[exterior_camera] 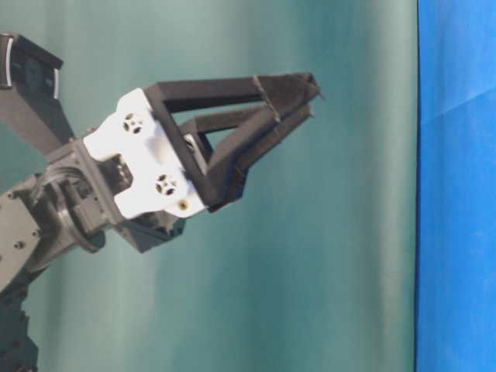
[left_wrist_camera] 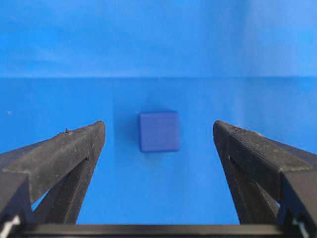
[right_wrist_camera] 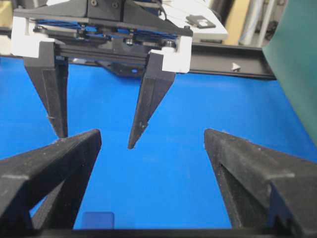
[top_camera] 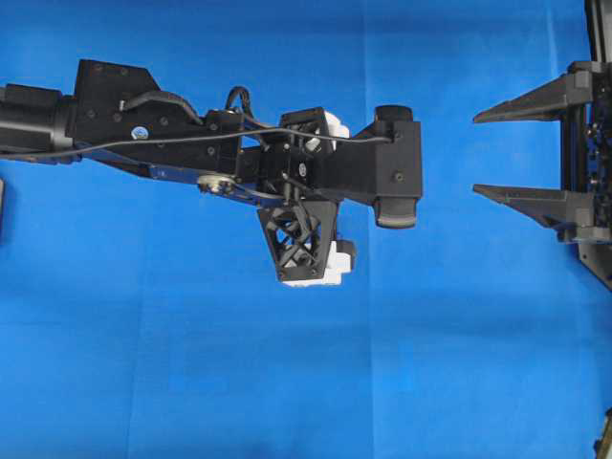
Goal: Handover the blue block to the right arm after grasping it with the left arm, then place it in the designated position.
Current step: 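Lower the left gripper around the blue cube and close on it, then lift the blue cube with the left gripper and bring it toward center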
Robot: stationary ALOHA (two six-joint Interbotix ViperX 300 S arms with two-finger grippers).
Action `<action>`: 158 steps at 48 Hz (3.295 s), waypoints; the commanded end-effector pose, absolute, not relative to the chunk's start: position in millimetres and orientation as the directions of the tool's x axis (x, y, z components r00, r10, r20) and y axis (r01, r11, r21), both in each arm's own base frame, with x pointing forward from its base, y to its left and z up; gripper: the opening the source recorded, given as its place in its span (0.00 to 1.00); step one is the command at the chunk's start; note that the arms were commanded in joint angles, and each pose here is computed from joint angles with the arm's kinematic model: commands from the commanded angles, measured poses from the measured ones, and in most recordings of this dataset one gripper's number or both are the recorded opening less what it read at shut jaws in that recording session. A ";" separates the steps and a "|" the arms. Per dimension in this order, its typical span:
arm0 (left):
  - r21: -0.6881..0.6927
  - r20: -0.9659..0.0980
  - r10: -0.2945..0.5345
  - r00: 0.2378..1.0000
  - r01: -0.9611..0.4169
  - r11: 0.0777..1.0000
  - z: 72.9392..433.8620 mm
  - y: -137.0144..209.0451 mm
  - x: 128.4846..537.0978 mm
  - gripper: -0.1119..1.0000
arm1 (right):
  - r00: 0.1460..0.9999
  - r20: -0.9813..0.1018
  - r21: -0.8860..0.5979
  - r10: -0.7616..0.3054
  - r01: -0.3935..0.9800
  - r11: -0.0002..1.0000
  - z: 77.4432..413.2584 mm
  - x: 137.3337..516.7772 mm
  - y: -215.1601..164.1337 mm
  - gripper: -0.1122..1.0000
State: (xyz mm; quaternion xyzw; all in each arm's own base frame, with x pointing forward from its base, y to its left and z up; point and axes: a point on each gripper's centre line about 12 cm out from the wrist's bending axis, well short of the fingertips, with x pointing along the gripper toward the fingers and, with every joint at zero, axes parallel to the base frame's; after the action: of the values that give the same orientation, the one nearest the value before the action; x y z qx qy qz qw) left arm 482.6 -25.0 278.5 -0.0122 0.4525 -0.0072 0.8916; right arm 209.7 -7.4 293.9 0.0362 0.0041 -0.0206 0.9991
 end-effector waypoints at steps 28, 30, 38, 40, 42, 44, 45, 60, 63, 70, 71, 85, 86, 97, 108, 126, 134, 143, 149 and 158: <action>-0.034 -0.747 -0.029 0.664 0.006 0.999 216.8 -24.8 476.1 0.94 | 0.999 0.013 0.074 -0.043 0.042 0.996 303.7 213.2 -7.9 0.98; -0.035 -0.749 -0.030 0.662 0.005 0.999 210.1 -25.0 476.9 0.94 | 0.999 0.013 0.074 -0.043 0.042 0.996 303.6 213.4 -7.9 0.98; -0.036 -0.766 -0.029 0.642 0.002 0.999 186.8 -25.2 480.2 0.94 | 0.999 0.010 0.074 -0.042 0.041 0.996 302.9 214.0 -7.6 0.98; -0.038 -0.772 -0.029 0.635 0.000 0.999 181.2 -25.2 481.2 0.94 | 0.999 0.010 0.074 -0.043 0.042 0.996 302.9 214.0 -7.9 0.98; -0.040 -0.775 -0.030 0.631 -0.002 0.999 176.4 -26.1 482.3 0.94 | 0.999 0.009 0.075 -0.043 0.043 0.996 302.7 214.0 -7.9 0.98; -0.044 -0.781 -0.029 0.624 -0.008 0.999 169.7 -26.1 483.1 0.94 | 0.999 0.009 0.075 -0.043 0.043 0.996 302.7 214.0 -7.9 0.98; -0.046 -0.781 -0.029 0.624 -0.010 0.999 168.9 -26.1 483.8 0.94 | 0.999 0.009 0.074 -0.043 0.042 0.996 302.7 214.0 -7.9 0.98; -0.049 -0.798 -0.029 0.602 -0.017 0.999 136.2 -26.3 484.9 0.94 | 0.999 0.003 0.074 -0.043 0.043 0.996 301.6 214.8 -7.9 0.98; -0.049 -0.798 -0.030 0.602 -0.015 0.999 132.8 -27.0 485.0 0.94 | 0.999 0.001 0.074 -0.043 0.043 0.996 301.2 215.0 -7.9 0.98; -0.048 -0.804 -0.029 0.594 -0.017 0.999 123.9 -26.2 483.2 0.94 | 0.999 -0.004 0.074 -0.043 0.043 0.996 299.8 215.7 -7.9 0.98; -0.048 -0.805 -0.029 0.593 -0.017 0.999 122.8 -26.2 482.9 0.94 | 0.999 -0.004 0.074 -0.043 0.043 0.996 299.8 215.7 -7.9 0.98; -0.059 -0.808 -0.028 0.589 -0.032 0.998 119.2 -26.2 482.5 0.94 | 0.999 -0.007 0.074 -0.043 0.044 0.996 298.8 216.8 -8.0 0.98; -0.059 -0.809 -0.028 0.588 -0.033 0.998 119.0 -26.2 482.4 0.94 | 0.999 -0.008 0.074 -0.042 0.042 0.996 298.7 216.8 -7.7 0.98; -0.061 -0.808 -0.032 0.589 -0.030 0.998 119.9 -28.5 482.9 0.90 | 0.999 -0.010 0.074 -0.042 0.042 0.996 298.3 217.1 -7.7 0.98; -0.056 -0.810 -0.033 0.586 -0.022 0.998 118.9 -29.9 482.0 0.54 | 0.999 -0.008 0.074 -0.043 0.044 0.996 298.5 217.1 -8.0 0.98; -0.052 -0.807 -0.034 0.590 -0.014 0.999 124.0 -30.6 482.8 0.54 | 0.999 -0.008 0.074 -0.043 0.044 0.996 299.0 217.2 -8.0 0.98; -0.050 -0.797 -0.033 0.603 -0.012 0.999 152.6 -29.5 477.7 0.54 | 0.999 -0.007 0.074 -0.043 0.044 0.996 299.6 217.3 -8.0 0.98; -0.055 -0.764 -0.033 0.644 -0.014 0.998 198.2 -27.4 467.9 0.54 | 0.999 -0.010 0.071 -0.043 0.043 0.997 299.2 217.3 -7.9 0.98; -0.059 -0.743 -0.033 0.669 -0.017 0.998 226.1 -26.1 459.8 0.54 | 0.999 -0.008 0.074 -0.043 0.043 0.996 299.9 217.4 -8.0 0.98; -0.064 -0.702 -0.032 0.712 -0.018 0.998 271.2 -23.9 447.2 0.54 | 0.999 -0.005 0.074 -0.043 0.043 0.996 301.1 217.6 -8.0 0.98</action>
State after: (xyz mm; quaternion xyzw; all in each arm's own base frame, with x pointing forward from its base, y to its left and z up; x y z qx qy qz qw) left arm 450.6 -25.6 229.2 -0.0318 0.4211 -0.0030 0.9065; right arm 214.7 -7.2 289.0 0.0363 0.0171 -0.0203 0.9990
